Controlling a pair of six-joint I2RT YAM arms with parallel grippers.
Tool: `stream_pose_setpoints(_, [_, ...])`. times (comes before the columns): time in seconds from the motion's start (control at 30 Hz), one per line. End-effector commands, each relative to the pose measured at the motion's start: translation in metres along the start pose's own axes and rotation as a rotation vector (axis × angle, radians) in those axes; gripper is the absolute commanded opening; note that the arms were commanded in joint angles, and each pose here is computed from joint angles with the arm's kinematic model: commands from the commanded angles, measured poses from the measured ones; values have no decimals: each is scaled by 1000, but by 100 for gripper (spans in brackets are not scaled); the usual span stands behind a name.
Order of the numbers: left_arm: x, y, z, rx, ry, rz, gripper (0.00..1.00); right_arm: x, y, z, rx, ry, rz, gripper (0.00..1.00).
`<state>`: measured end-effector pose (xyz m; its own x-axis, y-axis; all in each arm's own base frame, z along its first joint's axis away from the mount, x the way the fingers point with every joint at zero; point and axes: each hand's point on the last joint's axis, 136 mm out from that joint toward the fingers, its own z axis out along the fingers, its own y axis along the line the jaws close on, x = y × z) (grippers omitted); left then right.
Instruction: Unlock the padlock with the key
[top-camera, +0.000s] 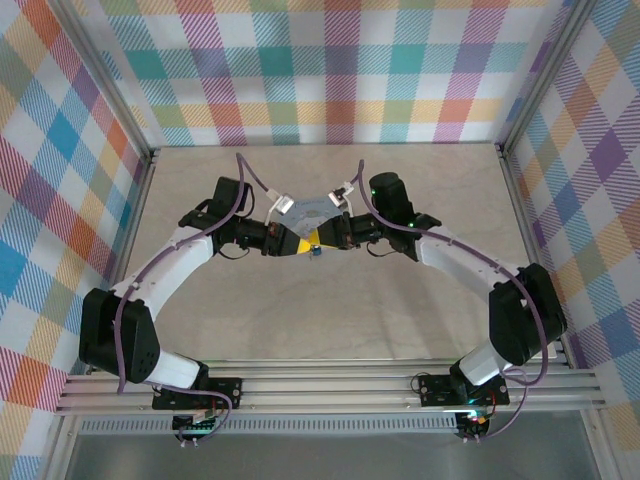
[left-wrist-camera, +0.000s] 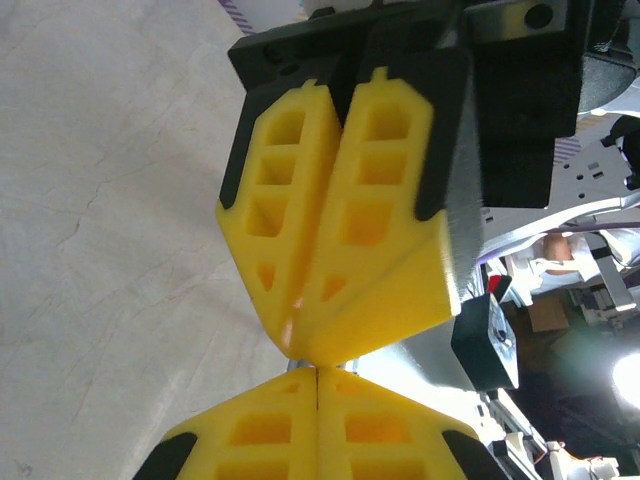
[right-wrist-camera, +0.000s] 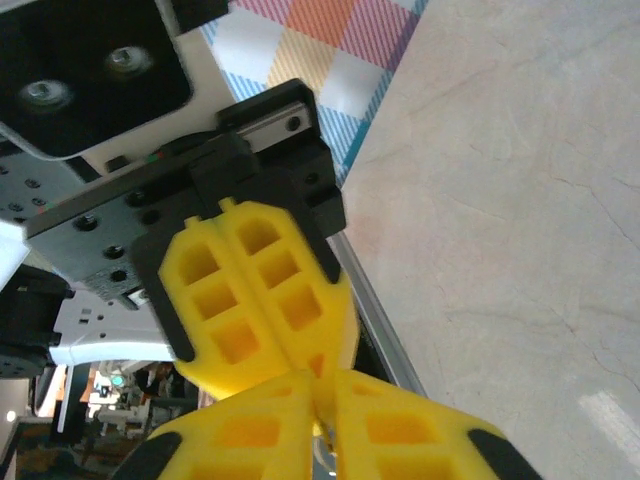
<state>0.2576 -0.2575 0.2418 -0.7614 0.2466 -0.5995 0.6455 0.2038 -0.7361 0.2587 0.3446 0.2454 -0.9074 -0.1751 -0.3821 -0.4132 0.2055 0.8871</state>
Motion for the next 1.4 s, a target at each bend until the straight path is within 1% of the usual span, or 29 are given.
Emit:
stream_pose_setpoints(0.0, [-10,-2,-1,-40,-28,47,0,-1,14,2,-43,23,-49,2])
stream_pose_setpoints(0.03, [-11,1,-1,-56,-37,45,0,-1,14,2,-42,22,-49,0])
stream_pose_setpoints(0.17, [-18,10,-3,-119,-95,25,0,-3,9,3,-26,13,-44,0])
stream_pose_setpoints(0.2, [-24,14,-5,-147,-131,33,3,-3,8,3,-23,11,-46,0])
stream_pose_setpoints(0.3, [-31,21,-14,-229,-219,13,26,-8,4,1,5,-22,-65,0])
stream_pose_setpoints(0.33, [-32,23,-18,-256,-251,-1,32,-12,3,-2,12,-39,-70,0])
stream_pose_setpoints(0.4, [-34,25,-26,-275,-324,-41,37,-19,2,-8,16,-73,-73,0])
stream_pose_setpoints(0.43, [-35,25,-30,-257,-363,-65,38,-22,2,-11,14,-87,-74,0])
stream_pose_setpoints(0.53, [-37,18,-32,-183,-439,-110,39,-27,5,-15,8,-101,-84,0])
stream_pose_setpoints(0.63, [-38,11,-28,-111,-473,-140,41,-28,7,-15,-2,-92,-90,0])
stream_pose_setpoints(0.83, [-33,3,-13,-63,-451,-133,41,-28,8,-15,-9,-87,-100,0])
stream_pose_setpoints(1.1, [-27,9,5,-40,-400,-147,39,-30,11,-15,-17,-88,-106,0])
stream_pose_setpoints(1.37, [-19,12,9,-38,-381,-164,37,-33,6,-17,-6,-104,-97,0])
